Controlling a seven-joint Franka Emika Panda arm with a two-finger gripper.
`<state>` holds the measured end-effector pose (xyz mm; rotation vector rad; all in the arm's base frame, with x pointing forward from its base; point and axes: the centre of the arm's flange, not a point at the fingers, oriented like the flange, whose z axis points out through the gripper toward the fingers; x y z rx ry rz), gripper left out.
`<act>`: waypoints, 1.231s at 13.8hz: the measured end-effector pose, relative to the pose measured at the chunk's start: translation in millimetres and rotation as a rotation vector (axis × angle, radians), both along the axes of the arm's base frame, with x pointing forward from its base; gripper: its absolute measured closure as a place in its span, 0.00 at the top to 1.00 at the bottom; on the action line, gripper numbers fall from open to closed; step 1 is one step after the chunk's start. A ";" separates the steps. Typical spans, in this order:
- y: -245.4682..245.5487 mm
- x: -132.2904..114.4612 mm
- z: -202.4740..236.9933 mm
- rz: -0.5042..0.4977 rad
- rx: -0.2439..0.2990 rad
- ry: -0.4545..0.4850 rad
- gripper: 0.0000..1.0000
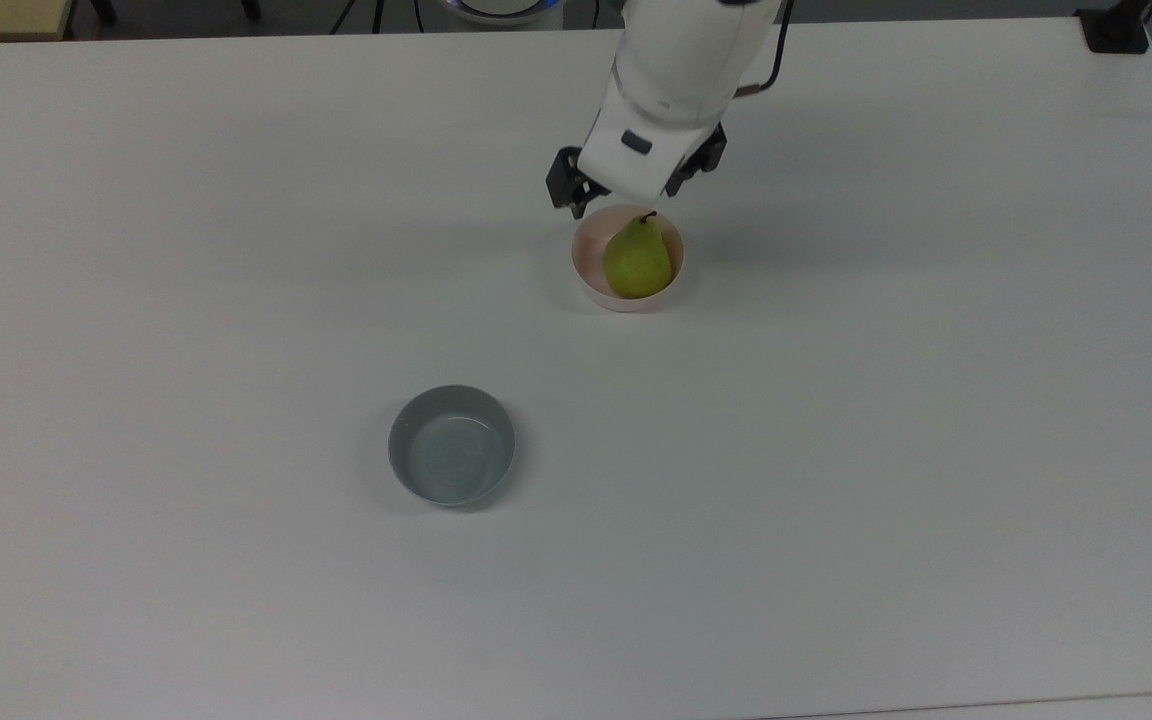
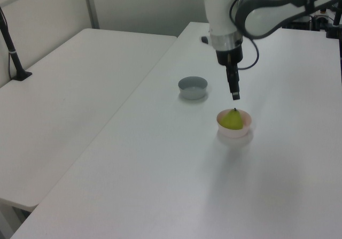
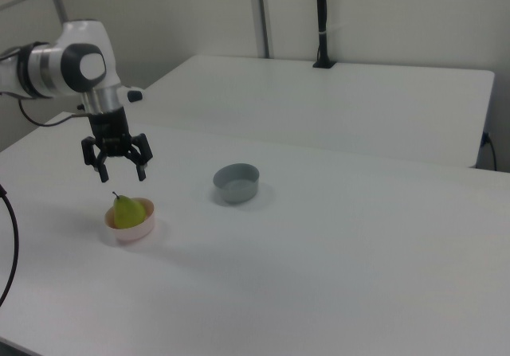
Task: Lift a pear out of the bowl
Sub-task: 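Lower the gripper into the pink bowl and close on the pear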
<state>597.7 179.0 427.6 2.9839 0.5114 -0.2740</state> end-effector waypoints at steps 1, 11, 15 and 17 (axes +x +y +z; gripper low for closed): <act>1.3 2.7 -13.1 0.001 -0.008 0.012 1.00; 18.6 11.3 -94.1 0.027 -0.053 0.065 0.93; 27.5 8.8 -103.1 0.042 -0.059 0.074 0.81; 27.8 9.1 -101.6 0.043 -0.059 0.071 0.70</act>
